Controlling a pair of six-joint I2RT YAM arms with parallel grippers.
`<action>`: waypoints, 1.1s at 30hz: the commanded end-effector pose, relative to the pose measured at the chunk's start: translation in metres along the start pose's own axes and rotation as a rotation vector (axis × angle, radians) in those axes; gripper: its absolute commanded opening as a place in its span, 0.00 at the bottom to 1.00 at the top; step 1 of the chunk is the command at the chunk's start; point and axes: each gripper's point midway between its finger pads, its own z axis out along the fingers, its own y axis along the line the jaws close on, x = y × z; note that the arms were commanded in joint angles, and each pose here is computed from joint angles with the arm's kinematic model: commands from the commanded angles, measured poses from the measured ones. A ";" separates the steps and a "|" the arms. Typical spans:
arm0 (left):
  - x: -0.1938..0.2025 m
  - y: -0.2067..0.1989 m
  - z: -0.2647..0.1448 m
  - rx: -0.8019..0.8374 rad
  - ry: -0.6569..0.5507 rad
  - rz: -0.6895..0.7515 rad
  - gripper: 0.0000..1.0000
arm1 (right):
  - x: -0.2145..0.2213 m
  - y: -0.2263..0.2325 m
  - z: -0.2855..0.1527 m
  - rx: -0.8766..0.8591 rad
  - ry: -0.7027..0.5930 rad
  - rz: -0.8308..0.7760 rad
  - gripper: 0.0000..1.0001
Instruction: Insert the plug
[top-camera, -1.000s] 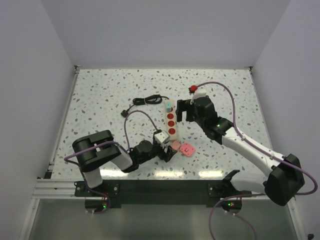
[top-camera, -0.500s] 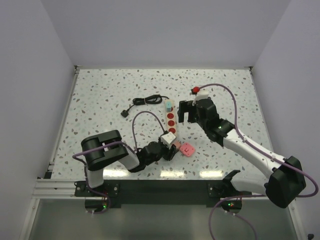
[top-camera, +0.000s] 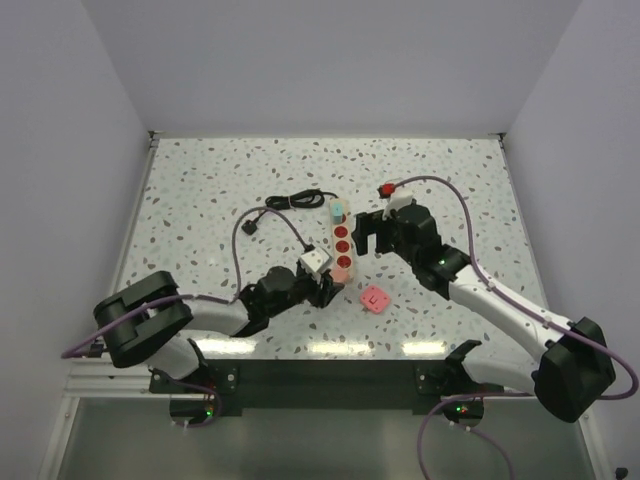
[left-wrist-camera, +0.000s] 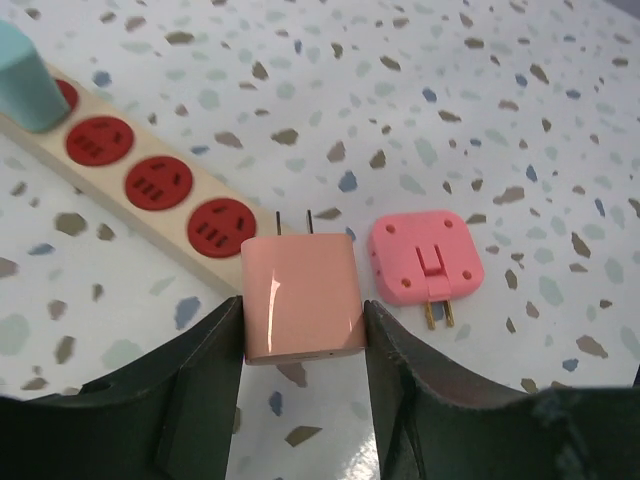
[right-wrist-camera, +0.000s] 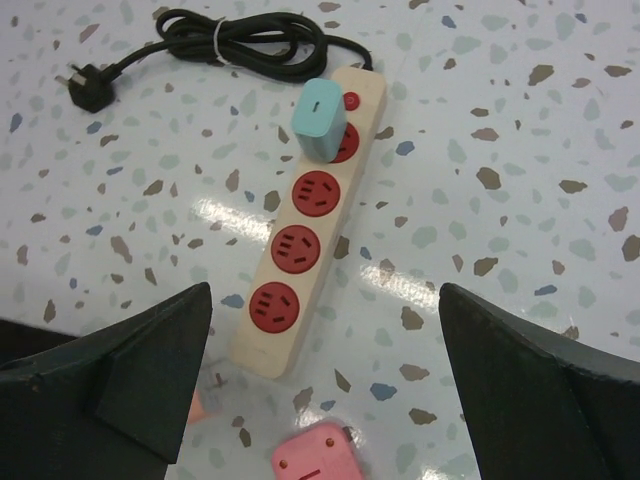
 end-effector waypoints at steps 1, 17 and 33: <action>-0.022 0.010 -0.015 0.076 -0.017 0.050 0.00 | -0.011 0.025 -0.006 -0.170 -0.063 -0.067 0.98; -0.026 0.037 -0.002 0.064 0.022 0.273 0.00 | 0.039 0.085 0.021 -0.449 0.139 -0.163 0.92; -0.048 0.052 0.002 0.047 -0.045 0.314 0.00 | 0.080 0.117 0.027 -0.551 0.255 -0.230 0.91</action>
